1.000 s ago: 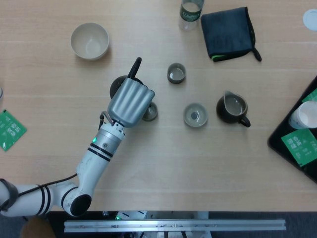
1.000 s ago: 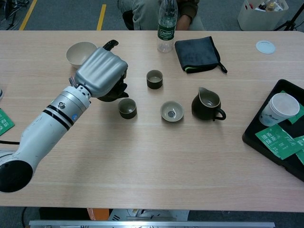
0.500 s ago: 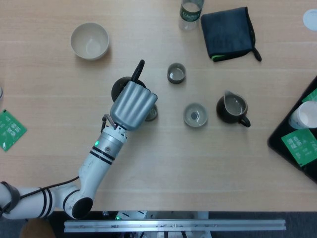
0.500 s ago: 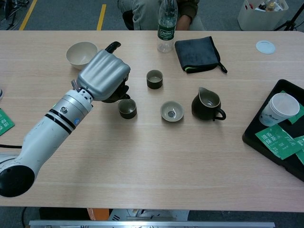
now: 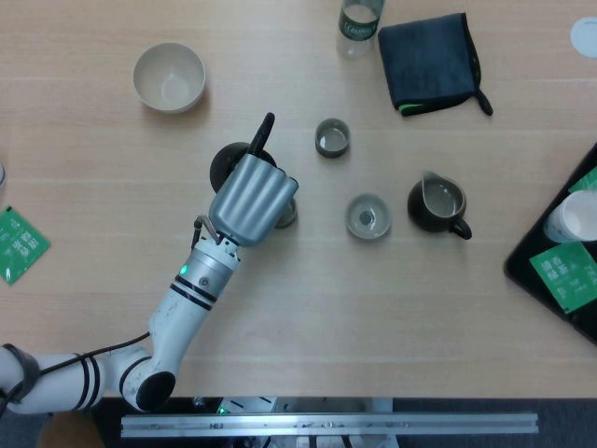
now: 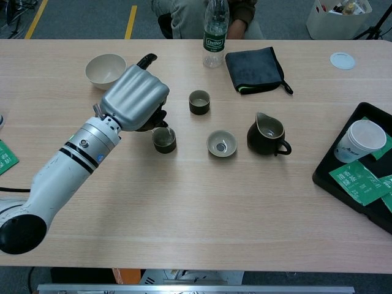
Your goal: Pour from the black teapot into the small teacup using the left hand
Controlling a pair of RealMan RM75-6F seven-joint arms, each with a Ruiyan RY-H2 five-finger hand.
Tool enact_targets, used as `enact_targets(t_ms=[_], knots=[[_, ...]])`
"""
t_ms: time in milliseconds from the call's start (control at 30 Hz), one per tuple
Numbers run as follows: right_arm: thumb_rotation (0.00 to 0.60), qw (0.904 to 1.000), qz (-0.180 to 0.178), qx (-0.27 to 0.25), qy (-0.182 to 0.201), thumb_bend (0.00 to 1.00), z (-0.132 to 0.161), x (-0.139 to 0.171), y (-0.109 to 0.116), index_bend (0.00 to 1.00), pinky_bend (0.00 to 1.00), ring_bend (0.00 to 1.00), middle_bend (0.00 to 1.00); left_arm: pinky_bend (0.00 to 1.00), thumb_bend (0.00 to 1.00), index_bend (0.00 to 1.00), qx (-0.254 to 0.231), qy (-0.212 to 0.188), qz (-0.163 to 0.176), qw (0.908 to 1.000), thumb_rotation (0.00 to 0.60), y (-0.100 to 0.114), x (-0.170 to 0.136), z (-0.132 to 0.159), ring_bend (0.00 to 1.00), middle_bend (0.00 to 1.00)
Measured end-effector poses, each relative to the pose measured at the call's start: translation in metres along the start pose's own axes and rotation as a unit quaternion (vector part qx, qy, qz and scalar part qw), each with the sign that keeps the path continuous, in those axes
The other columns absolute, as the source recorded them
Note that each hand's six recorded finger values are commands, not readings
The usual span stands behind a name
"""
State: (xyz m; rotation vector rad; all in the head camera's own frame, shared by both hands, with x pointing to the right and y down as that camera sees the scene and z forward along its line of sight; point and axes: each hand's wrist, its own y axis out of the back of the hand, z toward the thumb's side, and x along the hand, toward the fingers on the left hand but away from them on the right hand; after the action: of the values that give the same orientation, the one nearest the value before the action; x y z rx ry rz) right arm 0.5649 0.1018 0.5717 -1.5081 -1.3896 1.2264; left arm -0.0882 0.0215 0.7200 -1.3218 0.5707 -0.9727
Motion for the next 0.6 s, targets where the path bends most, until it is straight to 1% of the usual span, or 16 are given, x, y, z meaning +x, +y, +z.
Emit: enact_targets(t_ms=[300,600], knots=[[0.600,1.0000,0.000,0.000,-0.001,0.00,0.000,0.000,0.000,0.36,0.23,0.23,0.39,0.11,0.41,0.92,-0.005,0.000,-0.004,1.0000,0.596,-0.001,0.001,-0.001,0.82,1.00],[0.600,1.0000,-0.002,0.000,-0.002,0.00,-0.001,0.000,0.001,0.36,0.23,0.23,0.39,0.11,0.41,0.92,-0.048,0.011,-0.016,0.9987,0.592,-0.002,0.007,-0.014,0.82,1.00]])
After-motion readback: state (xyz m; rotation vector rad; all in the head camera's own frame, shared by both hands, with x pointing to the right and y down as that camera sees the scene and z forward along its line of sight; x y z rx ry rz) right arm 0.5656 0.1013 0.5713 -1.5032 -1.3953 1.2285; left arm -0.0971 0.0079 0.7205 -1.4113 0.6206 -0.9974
